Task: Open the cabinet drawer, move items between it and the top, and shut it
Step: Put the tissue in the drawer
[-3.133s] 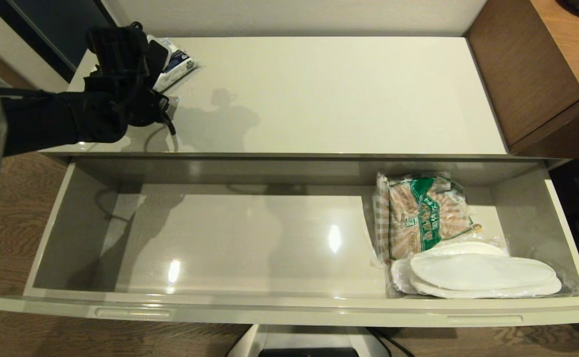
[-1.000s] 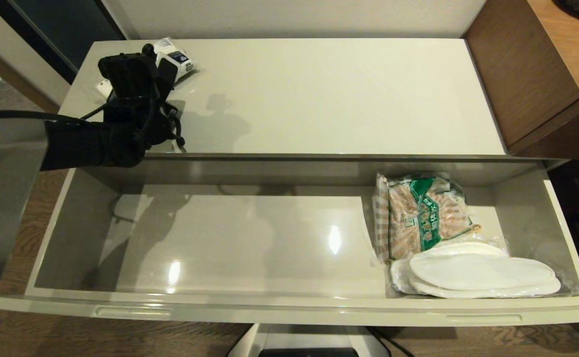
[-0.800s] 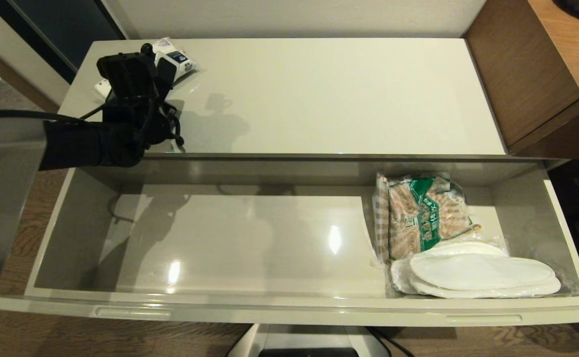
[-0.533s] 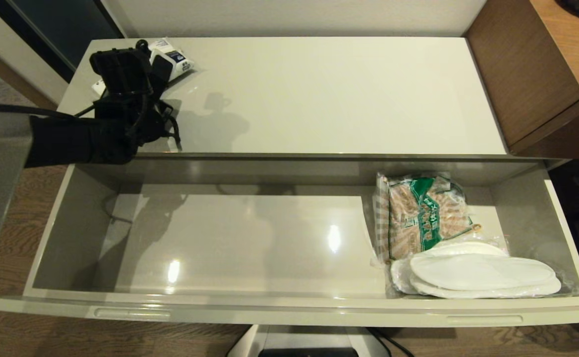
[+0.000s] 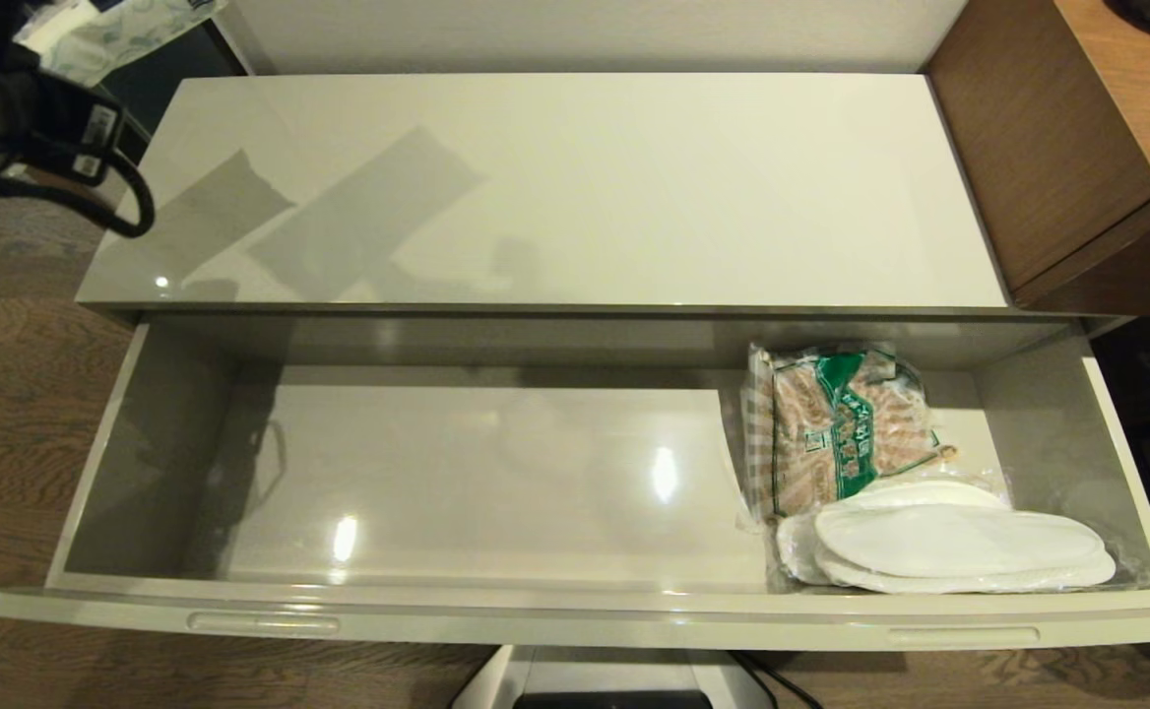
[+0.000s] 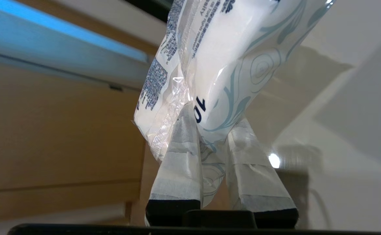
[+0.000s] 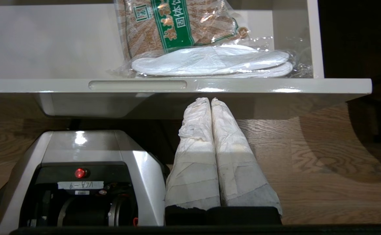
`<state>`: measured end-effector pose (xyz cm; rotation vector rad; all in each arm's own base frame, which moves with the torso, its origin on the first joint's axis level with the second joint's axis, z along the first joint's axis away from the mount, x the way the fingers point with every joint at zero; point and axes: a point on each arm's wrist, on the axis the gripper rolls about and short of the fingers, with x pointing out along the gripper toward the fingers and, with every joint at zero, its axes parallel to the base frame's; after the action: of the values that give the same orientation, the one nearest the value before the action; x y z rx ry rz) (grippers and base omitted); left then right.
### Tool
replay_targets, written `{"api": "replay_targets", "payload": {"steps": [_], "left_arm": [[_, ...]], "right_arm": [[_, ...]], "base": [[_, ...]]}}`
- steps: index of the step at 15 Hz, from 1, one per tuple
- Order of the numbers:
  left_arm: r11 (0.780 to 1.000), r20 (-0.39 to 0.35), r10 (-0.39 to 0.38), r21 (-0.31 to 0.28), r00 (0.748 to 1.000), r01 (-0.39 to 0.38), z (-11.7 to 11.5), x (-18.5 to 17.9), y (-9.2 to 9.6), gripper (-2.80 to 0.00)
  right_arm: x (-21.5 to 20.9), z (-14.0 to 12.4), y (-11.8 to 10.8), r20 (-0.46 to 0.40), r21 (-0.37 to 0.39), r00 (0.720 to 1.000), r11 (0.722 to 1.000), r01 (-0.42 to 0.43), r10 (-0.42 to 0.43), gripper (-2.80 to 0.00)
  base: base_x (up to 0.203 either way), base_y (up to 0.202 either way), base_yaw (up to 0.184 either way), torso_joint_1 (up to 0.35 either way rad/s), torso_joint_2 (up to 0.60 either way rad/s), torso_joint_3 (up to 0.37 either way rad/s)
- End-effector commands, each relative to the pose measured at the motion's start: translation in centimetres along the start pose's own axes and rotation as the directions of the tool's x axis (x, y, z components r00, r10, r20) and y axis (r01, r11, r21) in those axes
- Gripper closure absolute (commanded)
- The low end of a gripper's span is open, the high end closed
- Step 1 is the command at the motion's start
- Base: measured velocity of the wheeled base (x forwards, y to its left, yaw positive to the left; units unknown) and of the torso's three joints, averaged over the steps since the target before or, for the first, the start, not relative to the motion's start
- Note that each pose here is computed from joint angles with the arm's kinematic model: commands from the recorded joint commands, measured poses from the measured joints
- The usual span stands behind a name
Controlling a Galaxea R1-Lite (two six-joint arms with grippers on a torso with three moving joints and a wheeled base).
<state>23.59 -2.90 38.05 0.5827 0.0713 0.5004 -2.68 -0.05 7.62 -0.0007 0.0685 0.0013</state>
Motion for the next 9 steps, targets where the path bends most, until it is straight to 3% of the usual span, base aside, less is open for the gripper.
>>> {"api": "replay_targets", "payload": {"steps": [1, 2, 3, 5, 6, 7, 9], "left_arm": [[0.996, -0.077, -0.082, -0.046, 0.994, 0.078, -2.9, -7.9, 5.5, 0.00], [0.982, -0.179, -0.181, -0.085, 0.967, 0.168, -5.3, -9.6, 5.3, 0.00], [0.957, -0.280, -0.274, -0.178, 0.920, 0.230, -7.4, -10.7, 4.7, 0.00], [0.872, -0.420, -0.449, -0.397, 0.789, 0.286, -10.9, -11.5, 2.4, 0.00], [0.846, -0.483, -0.505, -0.440, 0.715, 0.300, -12.7, -11.5, 0.9, 0.00], [0.824, -0.520, -0.545, -0.478, 0.658, 0.305, -14.0, -11.5, -0.3, 0.00], [0.808, -0.559, -0.571, -0.512, 0.601, 0.292, -16.3, -10.7, -3.1, 0.00]], "right_arm": [[-0.2, -0.1, 0.0, 0.021, 0.000, 1.000, 1.000, 0.000, 0.000, 0.00], [-0.2, -0.1, 0.0, 0.022, 0.000, 1.000, 1.000, 0.000, 0.000, 0.00], [-0.2, -0.1, 0.0, 0.022, 0.000, 1.000, 1.000, 0.000, 0.000, 0.00], [-0.2, -0.1, 0.0, 0.022, 0.000, 1.000, 1.000, 0.000, 0.000, 0.00], [-0.2, -0.1, 0.0, 0.022, 0.000, 1.000, 1.000, -0.001, 0.001, 0.00], [-0.2, -0.1, 0.0, 0.021, 0.000, 1.000, 1.000, -0.002, 0.002, 0.00], [-0.2, -0.1, 0.0, 0.021, 0.000, 1.000, 1.000, 0.000, 0.000, 0.00]], "base": [[0.000, 0.000, 0.000, 0.000, 0.00, 0.000], [0.000, 0.000, 0.000, 0.000, 0.00, 0.000], [0.000, 0.000, 0.000, 0.000, 0.00, 0.000], [0.000, 0.000, 0.000, 0.000, 0.00, 0.000], [0.000, 0.000, 0.000, 0.000, 0.00, 0.000], [0.000, 0.000, 0.000, 0.000, 0.00, 0.000], [0.000, 0.000, 0.000, 0.000, 0.00, 0.000]]}}
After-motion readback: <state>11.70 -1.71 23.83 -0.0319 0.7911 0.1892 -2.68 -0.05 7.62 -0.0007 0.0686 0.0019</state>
